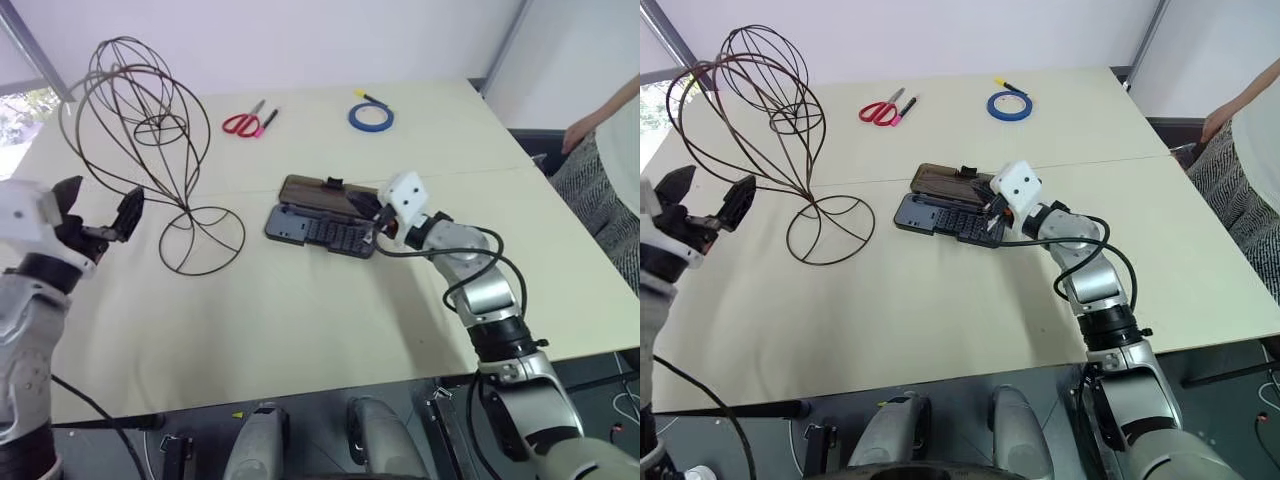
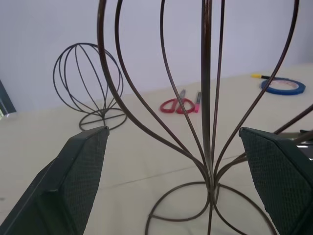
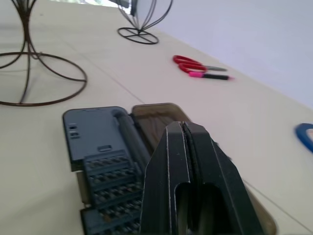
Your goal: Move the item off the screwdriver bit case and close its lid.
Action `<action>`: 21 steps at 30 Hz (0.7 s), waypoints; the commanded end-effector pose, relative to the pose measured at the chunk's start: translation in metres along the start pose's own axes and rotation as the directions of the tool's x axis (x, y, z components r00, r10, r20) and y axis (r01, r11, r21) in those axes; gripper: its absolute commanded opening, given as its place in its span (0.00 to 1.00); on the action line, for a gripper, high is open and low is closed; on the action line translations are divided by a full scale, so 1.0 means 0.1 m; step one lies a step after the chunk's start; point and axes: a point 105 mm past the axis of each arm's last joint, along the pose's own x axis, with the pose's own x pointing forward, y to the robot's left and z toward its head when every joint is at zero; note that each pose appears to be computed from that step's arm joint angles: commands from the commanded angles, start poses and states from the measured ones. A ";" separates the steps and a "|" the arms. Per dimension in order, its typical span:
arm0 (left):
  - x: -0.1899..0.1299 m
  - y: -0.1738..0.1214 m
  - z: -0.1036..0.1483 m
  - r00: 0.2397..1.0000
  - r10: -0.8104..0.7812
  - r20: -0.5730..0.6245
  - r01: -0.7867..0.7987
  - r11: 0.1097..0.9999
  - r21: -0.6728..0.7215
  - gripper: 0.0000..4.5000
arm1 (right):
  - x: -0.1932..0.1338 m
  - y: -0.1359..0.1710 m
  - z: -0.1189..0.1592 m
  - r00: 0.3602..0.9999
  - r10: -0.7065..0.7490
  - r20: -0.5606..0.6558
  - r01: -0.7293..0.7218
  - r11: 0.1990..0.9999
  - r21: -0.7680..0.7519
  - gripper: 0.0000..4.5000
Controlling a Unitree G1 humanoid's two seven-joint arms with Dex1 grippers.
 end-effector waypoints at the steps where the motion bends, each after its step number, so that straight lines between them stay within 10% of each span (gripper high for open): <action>1: 0.04 -0.02 0.10 0.999 -0.010 0.051 0.009 1.000 0.027 0.87 | -0.05 -0.07 0.15 0.998 -0.036 0.043 0.038 0.999 -0.031 0.00; 9: 0.00 -0.07 0.05 0.999 -0.036 0.033 0.035 0.999 0.020 0.02 | -0.06 -0.06 0.15 0.998 -0.040 0.040 0.042 0.999 -0.032 0.00; 21: -0.02 0.34 0.14 0.966 0.237 0.106 -0.252 0.955 0.156 0.01 | 0.01 -0.02 0.15 0.998 -0.024 0.050 0.026 0.999 -0.038 0.00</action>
